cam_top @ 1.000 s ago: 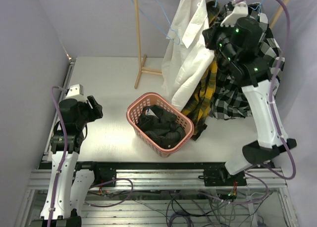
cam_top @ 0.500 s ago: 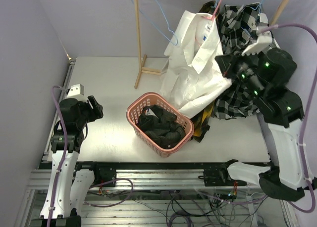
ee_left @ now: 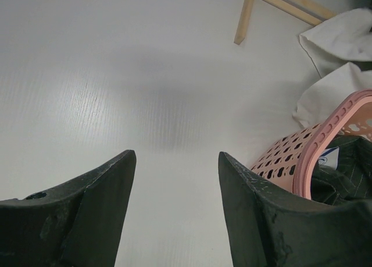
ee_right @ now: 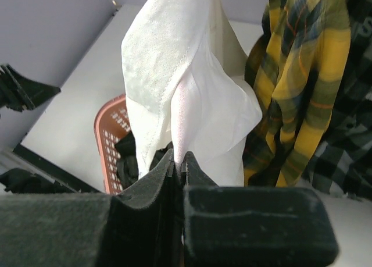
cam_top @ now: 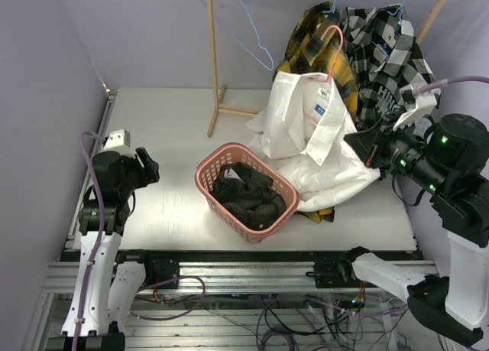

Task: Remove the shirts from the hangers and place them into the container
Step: Pick up the hanger from the clothesline.

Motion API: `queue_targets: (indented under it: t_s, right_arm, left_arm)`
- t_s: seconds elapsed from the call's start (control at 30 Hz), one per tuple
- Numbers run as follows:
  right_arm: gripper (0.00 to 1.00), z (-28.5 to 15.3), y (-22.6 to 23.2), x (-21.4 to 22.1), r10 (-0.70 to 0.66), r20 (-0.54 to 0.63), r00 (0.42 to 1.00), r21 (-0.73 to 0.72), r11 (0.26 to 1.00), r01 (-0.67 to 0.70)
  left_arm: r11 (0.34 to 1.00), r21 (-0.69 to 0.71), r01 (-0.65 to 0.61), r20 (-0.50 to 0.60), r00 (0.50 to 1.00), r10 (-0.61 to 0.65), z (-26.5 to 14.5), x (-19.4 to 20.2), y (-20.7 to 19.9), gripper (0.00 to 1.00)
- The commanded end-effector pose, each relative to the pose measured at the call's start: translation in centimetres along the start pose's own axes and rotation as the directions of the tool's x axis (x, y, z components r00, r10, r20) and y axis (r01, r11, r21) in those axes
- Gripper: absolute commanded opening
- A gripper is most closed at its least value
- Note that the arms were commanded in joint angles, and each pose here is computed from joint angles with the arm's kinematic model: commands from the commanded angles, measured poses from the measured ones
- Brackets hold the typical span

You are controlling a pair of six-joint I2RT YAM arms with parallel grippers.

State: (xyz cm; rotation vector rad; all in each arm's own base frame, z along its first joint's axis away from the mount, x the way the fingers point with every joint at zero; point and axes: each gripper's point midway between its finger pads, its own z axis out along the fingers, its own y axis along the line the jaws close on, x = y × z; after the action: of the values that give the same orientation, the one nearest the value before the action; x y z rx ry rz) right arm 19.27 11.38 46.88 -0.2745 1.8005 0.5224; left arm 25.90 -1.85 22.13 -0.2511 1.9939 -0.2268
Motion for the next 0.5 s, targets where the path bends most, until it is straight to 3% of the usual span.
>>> queue_targets:
  t_s: [0.0, 0.1, 0.23, 0.4, 0.47]
  right_arm:
    - [0.00, -3.2, 0.4, 0.7, 0.000, -0.011, 1.000, -0.013, 1.000, 0.000]
    - [0.00, -3.5, 0.4, 1.8, -0.012, -0.044, 0.999, -0.023, 1.000, 0.011]
    - [0.00, -2.6, 3.2, 3.1, -0.053, -0.066, 0.996, -0.208, 0.977, 0.038]
    - [0.00, -0.5, 6.0, 2.4, -0.081, -0.026, 0.996, -0.387, 0.920, 0.064]
    - [0.00, 0.5, 6.6, 1.2, -0.098, 0.014, 0.995, -0.421, 0.902, 0.095]
  left_arm:
    - [0.999, 0.037, -0.008, 0.019, 1.000, 0.007, 0.2, -0.3, -0.7, 0.70]
    - [0.999, 0.047, -0.011, 0.024, 1.000, 0.010, 0.1, -0.4, -0.9, 0.72]
    - [0.993, 0.115, -0.027, 0.047, 0.999, 0.022, -0.5, -0.9, -2.1, 0.75]
    - [0.936, 0.346, -0.067, 0.134, 0.991, 0.022, -2.2, -2.5, -6.4, 0.78]
    - [0.909, 0.408, -0.088, 0.228, 0.974, -0.008, -3.5, -4.9, -7.9, 0.79]
